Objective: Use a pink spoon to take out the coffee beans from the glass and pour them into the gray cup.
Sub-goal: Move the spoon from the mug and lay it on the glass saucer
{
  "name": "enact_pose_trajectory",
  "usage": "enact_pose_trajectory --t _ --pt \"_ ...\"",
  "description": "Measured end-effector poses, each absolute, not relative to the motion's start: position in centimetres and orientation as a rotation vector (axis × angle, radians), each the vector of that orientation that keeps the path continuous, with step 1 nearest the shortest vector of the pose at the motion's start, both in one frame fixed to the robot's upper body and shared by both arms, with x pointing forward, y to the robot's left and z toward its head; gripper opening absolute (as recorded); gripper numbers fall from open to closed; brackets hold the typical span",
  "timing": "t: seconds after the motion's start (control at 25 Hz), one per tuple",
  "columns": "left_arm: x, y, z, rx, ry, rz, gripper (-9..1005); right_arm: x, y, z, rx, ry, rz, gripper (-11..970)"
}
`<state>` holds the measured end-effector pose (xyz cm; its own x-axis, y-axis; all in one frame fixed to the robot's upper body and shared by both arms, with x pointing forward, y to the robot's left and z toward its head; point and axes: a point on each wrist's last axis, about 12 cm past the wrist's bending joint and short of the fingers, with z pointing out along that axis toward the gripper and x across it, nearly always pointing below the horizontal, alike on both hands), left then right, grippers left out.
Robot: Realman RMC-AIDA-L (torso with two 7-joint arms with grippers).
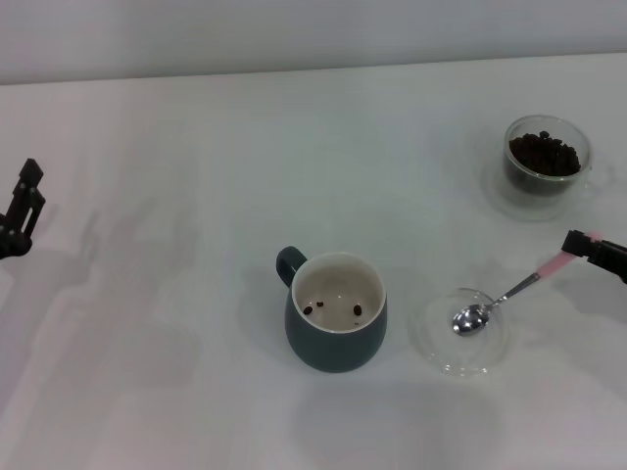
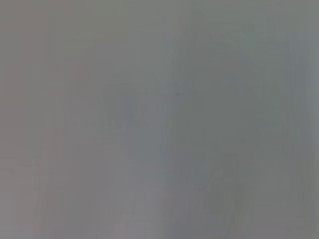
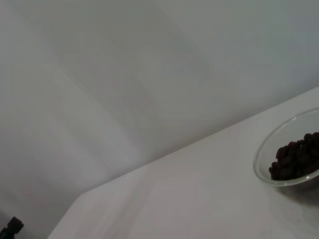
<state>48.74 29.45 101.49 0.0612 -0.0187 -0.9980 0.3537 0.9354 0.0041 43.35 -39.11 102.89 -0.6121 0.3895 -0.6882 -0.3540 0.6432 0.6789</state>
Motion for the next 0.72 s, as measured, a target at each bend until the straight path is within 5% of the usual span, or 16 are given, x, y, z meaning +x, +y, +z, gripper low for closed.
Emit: enact_pose_trajectory --t 0.72 --pt "49.2 29.6 101.5 0.26 1.499 -0.272 519 43.4 -38.0 102.1 0.185 1.991 1.141 155"
